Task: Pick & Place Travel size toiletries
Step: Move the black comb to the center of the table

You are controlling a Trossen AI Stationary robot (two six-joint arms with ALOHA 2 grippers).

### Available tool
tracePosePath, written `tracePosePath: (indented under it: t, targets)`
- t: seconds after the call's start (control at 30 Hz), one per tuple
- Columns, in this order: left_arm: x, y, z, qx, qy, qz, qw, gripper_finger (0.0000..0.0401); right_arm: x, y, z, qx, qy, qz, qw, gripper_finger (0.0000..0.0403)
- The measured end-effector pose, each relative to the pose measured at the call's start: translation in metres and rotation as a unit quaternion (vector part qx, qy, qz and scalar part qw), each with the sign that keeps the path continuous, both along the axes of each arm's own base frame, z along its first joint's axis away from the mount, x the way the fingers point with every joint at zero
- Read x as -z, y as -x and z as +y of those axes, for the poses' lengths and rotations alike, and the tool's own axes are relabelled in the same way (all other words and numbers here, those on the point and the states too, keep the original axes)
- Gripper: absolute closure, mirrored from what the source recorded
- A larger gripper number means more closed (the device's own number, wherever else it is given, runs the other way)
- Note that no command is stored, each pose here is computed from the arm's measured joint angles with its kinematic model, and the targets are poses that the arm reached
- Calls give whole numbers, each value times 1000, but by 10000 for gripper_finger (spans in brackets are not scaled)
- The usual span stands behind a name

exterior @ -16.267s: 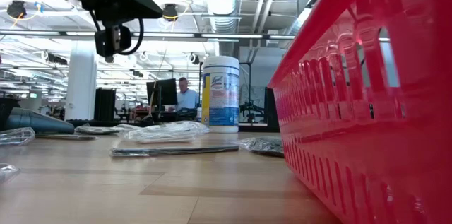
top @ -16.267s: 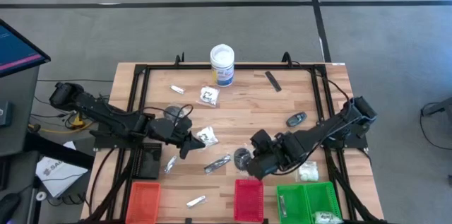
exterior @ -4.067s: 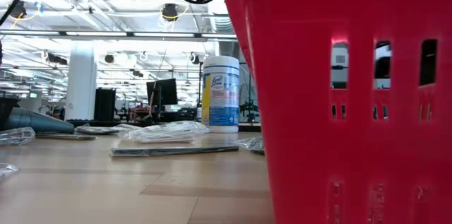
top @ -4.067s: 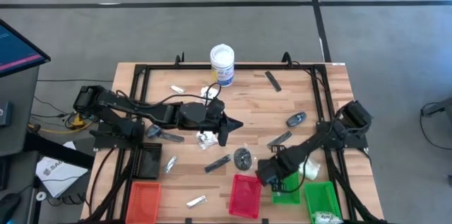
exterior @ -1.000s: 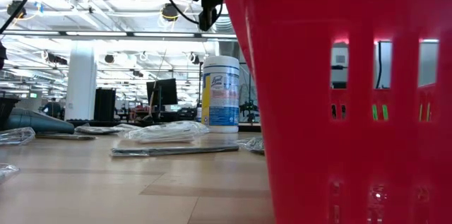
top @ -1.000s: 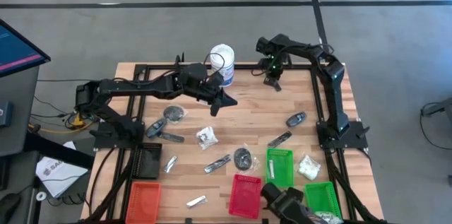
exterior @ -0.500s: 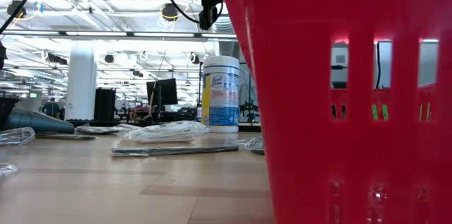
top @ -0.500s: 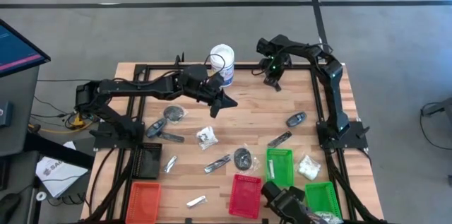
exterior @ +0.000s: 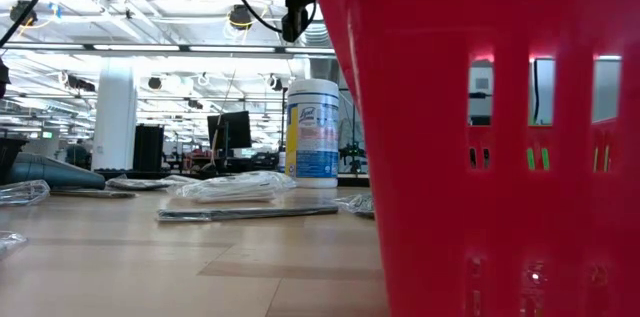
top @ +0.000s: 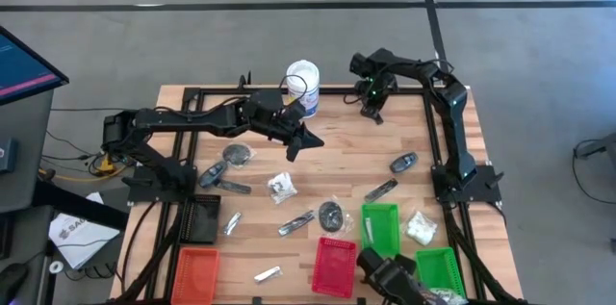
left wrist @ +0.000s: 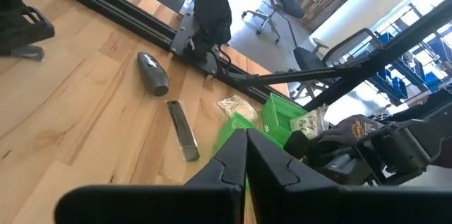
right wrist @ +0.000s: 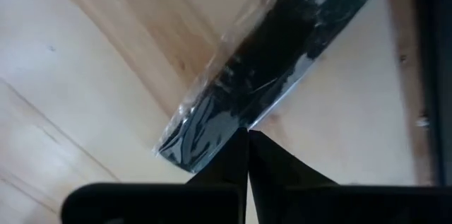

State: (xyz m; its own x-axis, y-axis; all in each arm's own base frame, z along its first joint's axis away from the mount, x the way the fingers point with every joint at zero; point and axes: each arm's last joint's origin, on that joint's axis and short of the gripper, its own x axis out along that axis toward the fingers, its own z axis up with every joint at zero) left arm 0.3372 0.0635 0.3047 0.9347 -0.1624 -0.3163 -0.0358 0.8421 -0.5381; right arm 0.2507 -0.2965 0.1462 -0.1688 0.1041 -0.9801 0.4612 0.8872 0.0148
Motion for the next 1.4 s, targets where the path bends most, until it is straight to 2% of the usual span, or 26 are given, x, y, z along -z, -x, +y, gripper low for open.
tracePosePath:
  t: [0.47, 0.97, 1.13, 1.4]
  targets:
    - [0, 0, 0, -3, 3, 0, 1000, 400, 3, 3, 2, -7, -4, 14, 1000, 402]
    - [0, 0, 0, -4, 1, 0, 1000, 400, 2, -5, 12, -21, -12, 22, 999, 402]
    - [0, 0, 0, -4, -3, -1, 1000, 400, -6, -11, 14, -19, -1, 14, 1000, 402]
    - [0, 0, 0, -1, -11, -2, 1000, 400, 2, -11, 13, -16, 1, 14, 1000, 402]
